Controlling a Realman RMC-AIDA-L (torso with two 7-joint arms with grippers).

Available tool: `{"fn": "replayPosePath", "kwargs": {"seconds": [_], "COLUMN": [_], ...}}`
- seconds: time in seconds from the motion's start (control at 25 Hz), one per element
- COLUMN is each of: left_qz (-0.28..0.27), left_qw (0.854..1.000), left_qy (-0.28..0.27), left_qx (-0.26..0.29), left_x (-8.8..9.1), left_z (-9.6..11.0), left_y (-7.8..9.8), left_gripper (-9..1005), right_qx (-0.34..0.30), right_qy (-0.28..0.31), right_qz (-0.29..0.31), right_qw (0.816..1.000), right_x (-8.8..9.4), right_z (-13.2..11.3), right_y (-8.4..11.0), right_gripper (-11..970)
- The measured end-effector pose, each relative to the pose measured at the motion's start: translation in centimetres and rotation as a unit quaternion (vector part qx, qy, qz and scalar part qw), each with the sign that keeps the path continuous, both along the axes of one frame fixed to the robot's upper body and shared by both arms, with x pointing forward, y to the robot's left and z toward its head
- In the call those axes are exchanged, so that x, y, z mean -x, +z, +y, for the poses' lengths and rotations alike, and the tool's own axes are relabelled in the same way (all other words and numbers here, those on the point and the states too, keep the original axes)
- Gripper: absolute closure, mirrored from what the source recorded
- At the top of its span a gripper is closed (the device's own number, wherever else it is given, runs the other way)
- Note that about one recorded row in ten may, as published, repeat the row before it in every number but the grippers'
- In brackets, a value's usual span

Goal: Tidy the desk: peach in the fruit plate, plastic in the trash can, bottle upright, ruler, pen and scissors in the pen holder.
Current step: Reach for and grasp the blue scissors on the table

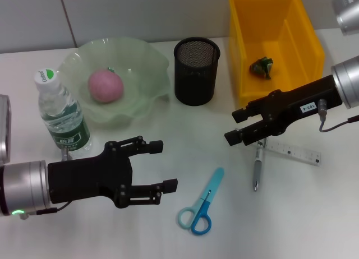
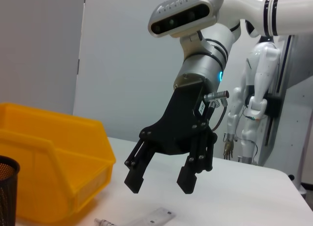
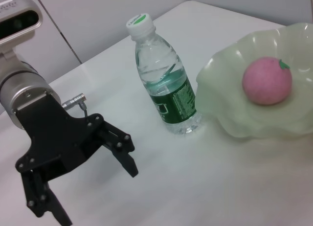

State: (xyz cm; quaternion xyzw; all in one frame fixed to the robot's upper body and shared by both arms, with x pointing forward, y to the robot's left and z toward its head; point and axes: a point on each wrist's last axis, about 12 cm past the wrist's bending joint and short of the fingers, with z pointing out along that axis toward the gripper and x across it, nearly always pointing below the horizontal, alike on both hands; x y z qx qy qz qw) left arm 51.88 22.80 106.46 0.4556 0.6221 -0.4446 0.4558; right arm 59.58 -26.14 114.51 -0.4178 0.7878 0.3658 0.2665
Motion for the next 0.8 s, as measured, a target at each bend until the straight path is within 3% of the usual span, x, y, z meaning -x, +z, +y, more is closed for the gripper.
{"fn": "replayPosePath", "kwargs": {"seconds": [0.2,0.52,0.8], "left_qz": [-0.008,-0.015,-0.011], "left_qw": [1.000,1.000,1.000], "left_qy": [0.001,-0.002,0.003], "left_qx": [-0.015,-0.020,-0.025], "left_x": [-0.5,-0.4,-0.4], "left_z": [0.0,0.3,0.4], "left_y": [0.2,0.4,0.1], "left_gripper": [153,154,154], "right_qx": [-0.002,0.057,0.155], "right_qy": [0.005,0.088,0.227], "right_qz": [0.003,-0.016,-0.074], "right_qw": [1.000,0.994,0.959], "right_x": [0.2,0.0,-0.9], "right_z": [0.1,2.2,6.1], "right_y": [0.0,1.2,2.5], "right_gripper": [168,168,168]}}
